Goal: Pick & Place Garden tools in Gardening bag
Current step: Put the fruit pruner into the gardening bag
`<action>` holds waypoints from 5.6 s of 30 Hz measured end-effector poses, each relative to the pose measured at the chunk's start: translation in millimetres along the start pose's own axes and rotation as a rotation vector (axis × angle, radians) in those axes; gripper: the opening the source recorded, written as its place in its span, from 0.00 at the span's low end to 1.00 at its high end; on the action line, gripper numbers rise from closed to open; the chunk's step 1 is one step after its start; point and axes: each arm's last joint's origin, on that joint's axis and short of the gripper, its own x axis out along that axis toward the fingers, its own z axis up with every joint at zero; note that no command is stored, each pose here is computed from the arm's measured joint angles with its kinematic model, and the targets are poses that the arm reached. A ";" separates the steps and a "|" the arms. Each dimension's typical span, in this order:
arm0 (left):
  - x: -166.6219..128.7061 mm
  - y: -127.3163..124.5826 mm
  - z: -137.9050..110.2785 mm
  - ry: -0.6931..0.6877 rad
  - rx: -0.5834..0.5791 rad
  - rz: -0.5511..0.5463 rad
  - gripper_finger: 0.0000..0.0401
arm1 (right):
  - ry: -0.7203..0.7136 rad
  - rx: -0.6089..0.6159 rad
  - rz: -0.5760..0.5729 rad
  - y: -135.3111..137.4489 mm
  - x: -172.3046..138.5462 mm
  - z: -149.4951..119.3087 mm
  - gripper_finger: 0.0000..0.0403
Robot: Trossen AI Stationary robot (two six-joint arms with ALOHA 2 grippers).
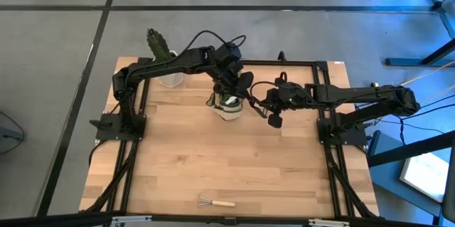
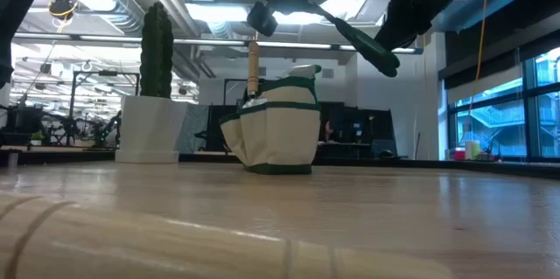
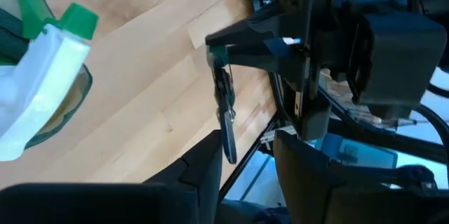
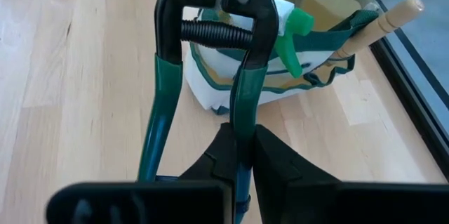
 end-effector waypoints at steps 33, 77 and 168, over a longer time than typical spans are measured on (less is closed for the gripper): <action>30.7 7.4 8.2 0.000 -0.003 0.003 0.27 | 0.010 0.031 -0.024 5.6 -1.1 -1.6 0.06; -19.7 -20.0 2.4 -0.125 -0.039 0.203 0.06 | 0.003 0.238 -0.173 1.9 -3.2 -2.6 0.59; 7.8 -58.2 -67.1 0.389 0.876 0.062 0.06 | -0.209 0.600 0.492 8.5 -92.8 23.2 0.43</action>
